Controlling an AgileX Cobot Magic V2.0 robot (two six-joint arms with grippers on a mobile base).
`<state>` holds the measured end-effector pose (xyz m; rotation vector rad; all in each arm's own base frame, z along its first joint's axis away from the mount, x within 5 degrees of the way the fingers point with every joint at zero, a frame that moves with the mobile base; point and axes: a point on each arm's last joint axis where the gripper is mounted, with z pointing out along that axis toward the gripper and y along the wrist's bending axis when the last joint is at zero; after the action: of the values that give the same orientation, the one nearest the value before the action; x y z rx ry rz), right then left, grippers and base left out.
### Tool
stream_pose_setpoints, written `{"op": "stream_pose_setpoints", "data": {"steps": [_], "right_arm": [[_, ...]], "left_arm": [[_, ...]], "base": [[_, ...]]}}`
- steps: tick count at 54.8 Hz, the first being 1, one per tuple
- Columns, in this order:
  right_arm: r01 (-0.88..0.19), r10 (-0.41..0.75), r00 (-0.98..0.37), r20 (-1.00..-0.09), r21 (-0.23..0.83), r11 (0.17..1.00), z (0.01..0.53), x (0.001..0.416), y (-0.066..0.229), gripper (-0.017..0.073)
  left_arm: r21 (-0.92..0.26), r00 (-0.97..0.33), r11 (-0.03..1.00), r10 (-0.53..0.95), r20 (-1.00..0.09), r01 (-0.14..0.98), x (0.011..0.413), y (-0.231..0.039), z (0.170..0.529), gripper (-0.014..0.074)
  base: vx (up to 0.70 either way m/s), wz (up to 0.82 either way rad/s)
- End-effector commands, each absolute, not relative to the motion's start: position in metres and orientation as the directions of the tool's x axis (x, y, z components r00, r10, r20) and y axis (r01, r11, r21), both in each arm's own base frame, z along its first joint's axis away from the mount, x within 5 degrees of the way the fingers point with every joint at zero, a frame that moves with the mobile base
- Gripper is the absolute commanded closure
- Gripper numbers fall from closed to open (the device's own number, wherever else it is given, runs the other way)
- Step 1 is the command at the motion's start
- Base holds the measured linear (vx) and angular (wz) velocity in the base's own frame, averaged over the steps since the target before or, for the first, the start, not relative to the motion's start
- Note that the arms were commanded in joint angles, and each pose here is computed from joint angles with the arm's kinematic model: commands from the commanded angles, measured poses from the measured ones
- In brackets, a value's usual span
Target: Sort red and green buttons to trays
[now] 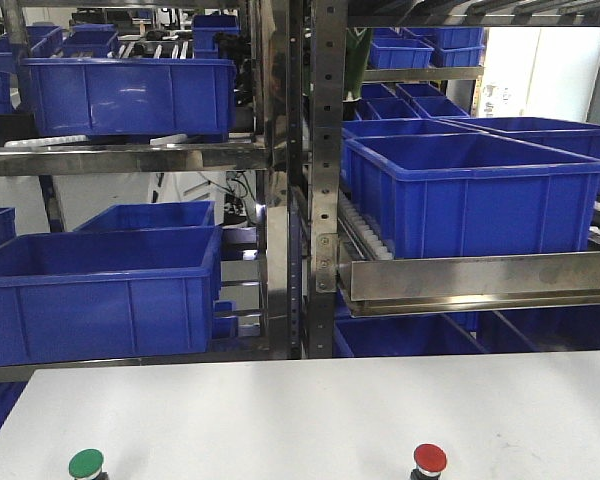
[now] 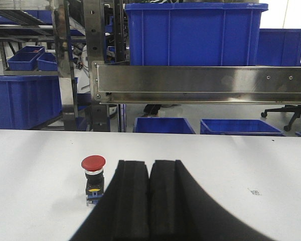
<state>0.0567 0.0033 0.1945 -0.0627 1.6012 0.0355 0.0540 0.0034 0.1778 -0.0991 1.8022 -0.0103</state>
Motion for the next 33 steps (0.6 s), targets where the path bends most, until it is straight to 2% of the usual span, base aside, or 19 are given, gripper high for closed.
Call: {"op": "stream_pose_setpoints", "data": {"steps": [1, 8, 21, 33], "right_arm": [[-0.065, -0.025, 0.062, -0.998, -0.029, 0.997, 0.201, 0.056, 0.004, 0.0567], [-0.065, -0.025, 0.062, -0.998, -0.029, 0.997, 0.201, 0.056, 0.004, 0.0567], [-0.066, -0.026, 0.068, -0.997, -0.030, 0.997, 0.201, 0.056, 0.004, 0.0567], [-0.069, -0.021, 0.147, -0.989, -0.032, 0.997, 0.209, 0.056, 0.004, 0.0567]], "left_arm": [[-0.075, -0.119, 0.996, -0.080, -0.990, -0.045, 0.054, 0.003, 0.195, 0.0599], [-0.029, -0.107, 0.999, -0.034, -0.994, -0.045, 0.054, 0.003, 0.196, 0.0599], [-0.029, 0.063, 0.999, -0.027, -0.998, -0.022, 0.055, 0.001, 0.212, 0.0599], [-0.008, 0.083, 1.000, -0.006, -0.997, -0.022, 0.055, 0.001, 0.214, 0.0599]], "base": [[0.00, 0.00], [0.00, 0.00], [0.00, 0.00], [0.00, 0.00]]}}
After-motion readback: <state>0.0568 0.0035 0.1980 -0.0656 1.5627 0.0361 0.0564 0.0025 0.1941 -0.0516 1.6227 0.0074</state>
